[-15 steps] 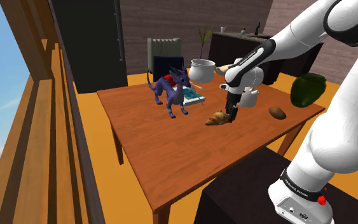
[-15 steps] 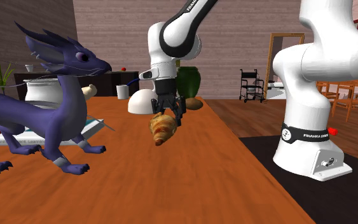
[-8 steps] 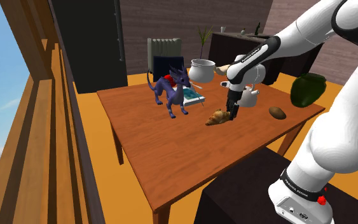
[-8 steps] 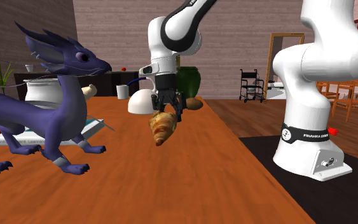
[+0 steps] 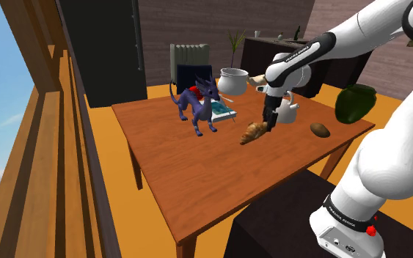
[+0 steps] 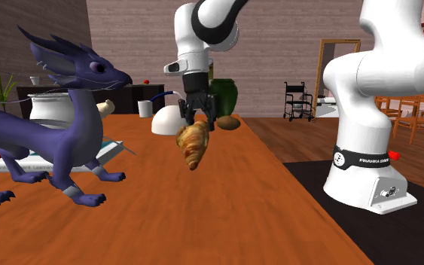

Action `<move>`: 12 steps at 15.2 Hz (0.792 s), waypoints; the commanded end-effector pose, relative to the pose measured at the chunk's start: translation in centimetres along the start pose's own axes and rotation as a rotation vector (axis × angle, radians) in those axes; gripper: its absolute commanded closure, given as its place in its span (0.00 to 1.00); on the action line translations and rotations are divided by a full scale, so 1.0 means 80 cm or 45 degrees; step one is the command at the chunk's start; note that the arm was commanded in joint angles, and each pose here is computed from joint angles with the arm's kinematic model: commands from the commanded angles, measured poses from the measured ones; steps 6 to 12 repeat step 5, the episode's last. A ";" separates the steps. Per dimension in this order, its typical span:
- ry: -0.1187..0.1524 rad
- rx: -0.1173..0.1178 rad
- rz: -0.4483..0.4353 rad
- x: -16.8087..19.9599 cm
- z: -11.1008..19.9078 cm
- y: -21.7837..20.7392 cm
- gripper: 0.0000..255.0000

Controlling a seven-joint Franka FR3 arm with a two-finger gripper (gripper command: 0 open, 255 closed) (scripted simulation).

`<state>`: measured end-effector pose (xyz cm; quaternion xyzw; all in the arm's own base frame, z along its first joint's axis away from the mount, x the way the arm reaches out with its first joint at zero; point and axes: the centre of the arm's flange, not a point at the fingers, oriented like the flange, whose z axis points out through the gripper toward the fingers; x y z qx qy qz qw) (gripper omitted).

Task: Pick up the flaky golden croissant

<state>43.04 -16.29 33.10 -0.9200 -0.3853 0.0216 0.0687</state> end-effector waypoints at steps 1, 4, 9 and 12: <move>0.000 0.000 0.000 -0.001 -0.014 -0.003 1.00; 0.000 0.000 0.000 -0.001 -0.028 -0.005 1.00; 0.000 0.000 0.000 -0.001 -0.028 -0.005 1.00; 0.000 0.000 0.000 -0.001 -0.028 -0.005 1.00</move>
